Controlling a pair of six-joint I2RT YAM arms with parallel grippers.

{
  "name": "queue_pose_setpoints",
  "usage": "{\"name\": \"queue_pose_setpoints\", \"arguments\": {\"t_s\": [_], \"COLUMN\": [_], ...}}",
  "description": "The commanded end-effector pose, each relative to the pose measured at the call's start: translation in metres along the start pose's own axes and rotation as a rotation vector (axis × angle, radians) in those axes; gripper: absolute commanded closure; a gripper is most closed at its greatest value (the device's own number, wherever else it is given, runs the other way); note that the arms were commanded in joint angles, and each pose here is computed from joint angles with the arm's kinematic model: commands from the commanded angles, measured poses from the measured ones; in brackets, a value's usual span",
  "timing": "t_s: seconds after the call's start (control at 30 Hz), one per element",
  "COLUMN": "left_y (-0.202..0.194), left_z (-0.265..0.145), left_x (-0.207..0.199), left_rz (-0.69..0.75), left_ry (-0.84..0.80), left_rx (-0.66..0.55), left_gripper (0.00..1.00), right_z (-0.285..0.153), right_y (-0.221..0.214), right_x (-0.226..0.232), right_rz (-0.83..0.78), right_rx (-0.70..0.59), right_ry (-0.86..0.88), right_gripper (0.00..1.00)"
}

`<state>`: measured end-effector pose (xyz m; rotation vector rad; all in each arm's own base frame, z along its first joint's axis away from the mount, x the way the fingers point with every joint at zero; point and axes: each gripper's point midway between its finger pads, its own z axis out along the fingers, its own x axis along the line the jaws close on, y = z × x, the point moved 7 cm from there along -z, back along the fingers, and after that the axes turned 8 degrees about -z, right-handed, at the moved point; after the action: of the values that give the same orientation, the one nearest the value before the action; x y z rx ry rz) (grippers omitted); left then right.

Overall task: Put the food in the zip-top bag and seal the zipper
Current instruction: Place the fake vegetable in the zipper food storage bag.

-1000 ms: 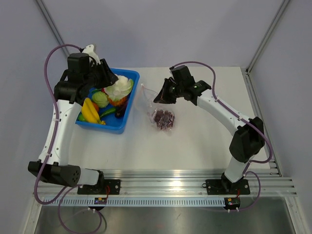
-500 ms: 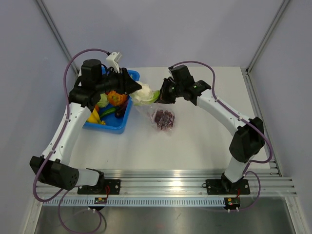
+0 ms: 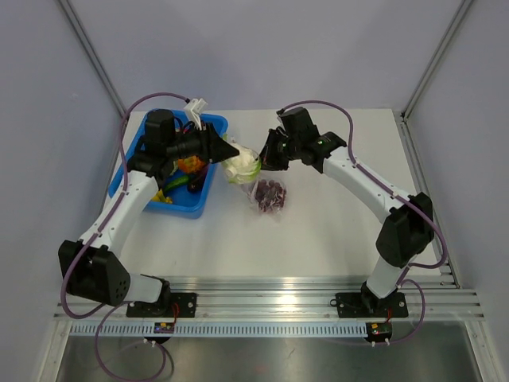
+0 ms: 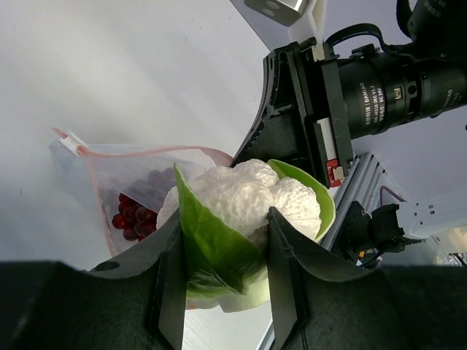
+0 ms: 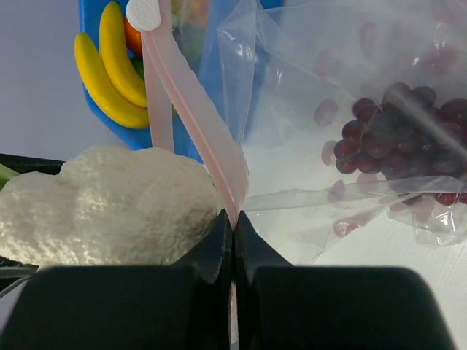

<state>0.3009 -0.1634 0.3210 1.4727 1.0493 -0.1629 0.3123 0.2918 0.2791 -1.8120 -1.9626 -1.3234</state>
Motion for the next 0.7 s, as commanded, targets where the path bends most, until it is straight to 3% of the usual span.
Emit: {"name": "queue_pose_setpoints", "arguments": {"t_s": [0.0,0.23,0.5,0.67], "left_y": [-0.008,-0.025,-0.028,-0.034], "left_z": [0.013,0.021,0.019,0.038], "left_x": [0.018,0.044,0.045,0.038], "left_rz": [0.006,-0.031,-0.020,-0.028], "left_ry": [0.023,0.116,0.150,0.158], "left_rx": [0.006,0.060,0.081,0.112], "left_gripper": [1.00,1.00,1.00,1.00], "right_z": [-0.035,-0.055,-0.059,-0.050], "right_y": [0.011,0.013,0.014,0.014], "right_x": [0.042,0.055,0.054,0.055], "right_rz": [-0.060,-0.078,-0.068,-0.051], "right_rx": [-0.071,-0.112,-0.129,-0.104], "right_ry": [0.190,0.245,0.233,0.254], "right_gripper": [1.00,1.00,1.00,1.00]}}
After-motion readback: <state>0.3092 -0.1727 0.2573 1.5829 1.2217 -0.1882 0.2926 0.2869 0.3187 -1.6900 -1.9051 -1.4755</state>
